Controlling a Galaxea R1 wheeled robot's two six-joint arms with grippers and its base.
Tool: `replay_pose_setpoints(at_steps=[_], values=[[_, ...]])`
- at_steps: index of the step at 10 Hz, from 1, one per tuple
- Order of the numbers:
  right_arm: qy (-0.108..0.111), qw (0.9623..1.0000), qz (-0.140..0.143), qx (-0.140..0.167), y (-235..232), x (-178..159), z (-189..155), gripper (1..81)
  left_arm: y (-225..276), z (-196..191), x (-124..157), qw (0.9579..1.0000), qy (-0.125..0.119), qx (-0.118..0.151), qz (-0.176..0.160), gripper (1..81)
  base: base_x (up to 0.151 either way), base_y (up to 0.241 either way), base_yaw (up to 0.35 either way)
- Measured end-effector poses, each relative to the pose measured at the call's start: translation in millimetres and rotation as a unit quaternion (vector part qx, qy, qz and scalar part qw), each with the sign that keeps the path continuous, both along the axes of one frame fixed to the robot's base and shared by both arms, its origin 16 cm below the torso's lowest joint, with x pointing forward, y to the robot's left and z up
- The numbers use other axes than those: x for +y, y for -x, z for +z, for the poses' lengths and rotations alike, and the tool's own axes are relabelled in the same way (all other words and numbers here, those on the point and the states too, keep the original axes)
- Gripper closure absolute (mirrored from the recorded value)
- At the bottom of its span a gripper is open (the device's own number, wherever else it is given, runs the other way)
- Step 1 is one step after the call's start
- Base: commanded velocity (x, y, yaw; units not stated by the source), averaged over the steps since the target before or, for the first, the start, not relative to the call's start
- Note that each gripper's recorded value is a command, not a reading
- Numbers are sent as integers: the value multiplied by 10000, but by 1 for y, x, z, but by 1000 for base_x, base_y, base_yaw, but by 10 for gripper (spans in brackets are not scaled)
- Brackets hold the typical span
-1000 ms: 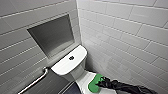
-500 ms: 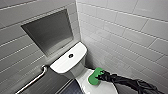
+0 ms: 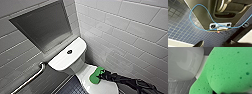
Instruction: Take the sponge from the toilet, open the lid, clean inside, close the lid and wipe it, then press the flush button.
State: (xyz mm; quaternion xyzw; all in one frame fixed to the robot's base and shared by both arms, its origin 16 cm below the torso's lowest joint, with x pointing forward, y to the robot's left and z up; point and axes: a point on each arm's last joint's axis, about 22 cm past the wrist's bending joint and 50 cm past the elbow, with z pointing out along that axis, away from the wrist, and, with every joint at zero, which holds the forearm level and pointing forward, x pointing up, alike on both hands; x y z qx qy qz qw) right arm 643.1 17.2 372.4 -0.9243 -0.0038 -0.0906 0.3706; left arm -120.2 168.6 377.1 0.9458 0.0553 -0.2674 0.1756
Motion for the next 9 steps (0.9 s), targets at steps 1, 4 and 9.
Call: replay_pose_setpoints(at_steps=[1,4,9], values=[[-14,10000,17,68,6,2,-8,811,4,2,-1,10000,6,64,2,10,0,0,0],[-89,9999,27,-52,-14,11,2,811,-1,0,-3,10000,14,44,11,10,0,0,0],[321,9989,-243,219,26,-30,-37,811,0,0,-3,10000,15,50,12,10,0,0,0]])
